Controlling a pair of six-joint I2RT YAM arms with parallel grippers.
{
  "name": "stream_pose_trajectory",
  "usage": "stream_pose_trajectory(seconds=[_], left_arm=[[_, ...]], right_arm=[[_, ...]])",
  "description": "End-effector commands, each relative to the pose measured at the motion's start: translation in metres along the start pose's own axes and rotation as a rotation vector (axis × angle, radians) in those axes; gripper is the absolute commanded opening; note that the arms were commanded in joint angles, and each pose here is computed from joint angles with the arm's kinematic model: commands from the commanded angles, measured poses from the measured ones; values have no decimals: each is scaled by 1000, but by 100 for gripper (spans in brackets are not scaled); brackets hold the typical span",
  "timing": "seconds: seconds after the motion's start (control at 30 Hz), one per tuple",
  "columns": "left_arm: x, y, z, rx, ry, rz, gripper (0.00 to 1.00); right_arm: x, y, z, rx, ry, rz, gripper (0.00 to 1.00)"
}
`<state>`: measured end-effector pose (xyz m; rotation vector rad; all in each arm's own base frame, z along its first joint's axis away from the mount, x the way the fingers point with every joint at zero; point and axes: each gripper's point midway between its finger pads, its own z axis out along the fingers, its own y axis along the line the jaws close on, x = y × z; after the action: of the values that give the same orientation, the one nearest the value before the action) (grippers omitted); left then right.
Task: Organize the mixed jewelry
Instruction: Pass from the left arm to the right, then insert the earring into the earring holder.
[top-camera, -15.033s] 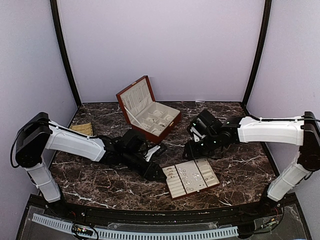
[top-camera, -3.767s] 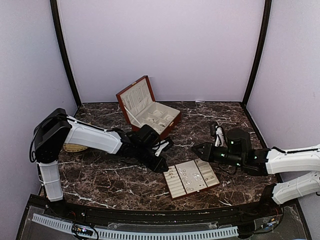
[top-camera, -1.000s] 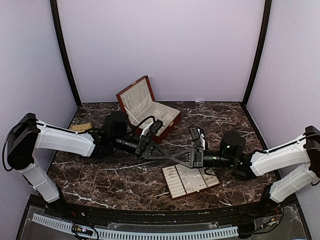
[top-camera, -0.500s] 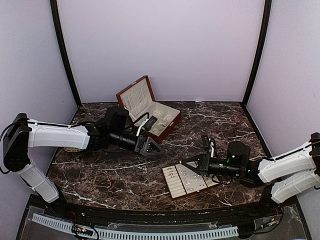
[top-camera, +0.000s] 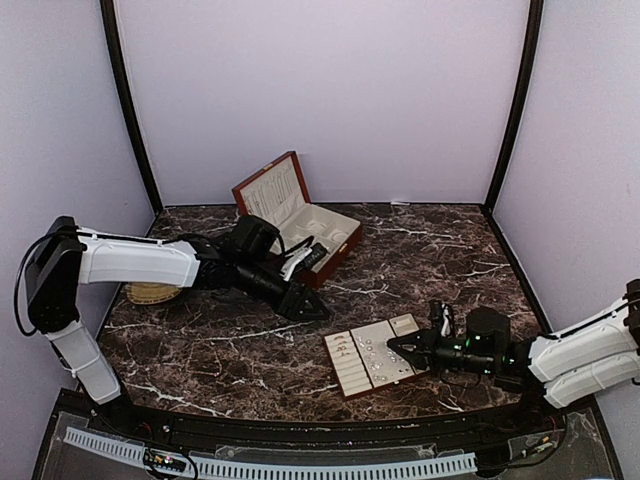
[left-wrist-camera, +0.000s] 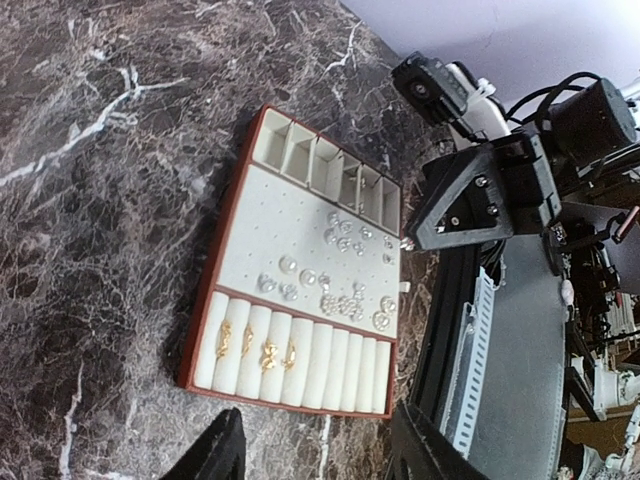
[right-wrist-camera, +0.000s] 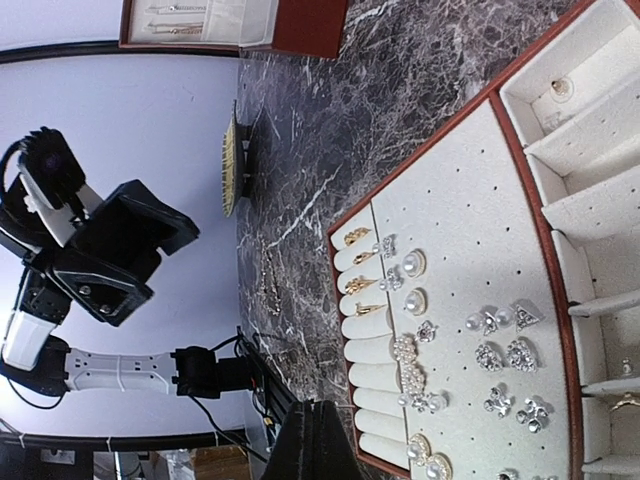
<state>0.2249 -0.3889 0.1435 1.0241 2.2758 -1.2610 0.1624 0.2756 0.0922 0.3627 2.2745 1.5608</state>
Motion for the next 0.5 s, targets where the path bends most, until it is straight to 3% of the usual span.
stream_pose_trajectory(seconds=[0.0, 0.47], left_arm=[[7, 8, 4, -25, 35, 39, 52], [32, 19, 14, -81, 104, 37, 52]], right_arm=[[-2, -6, -6, -20, -26, 83, 0], [16, -23, -14, -20, 44, 186, 0]])
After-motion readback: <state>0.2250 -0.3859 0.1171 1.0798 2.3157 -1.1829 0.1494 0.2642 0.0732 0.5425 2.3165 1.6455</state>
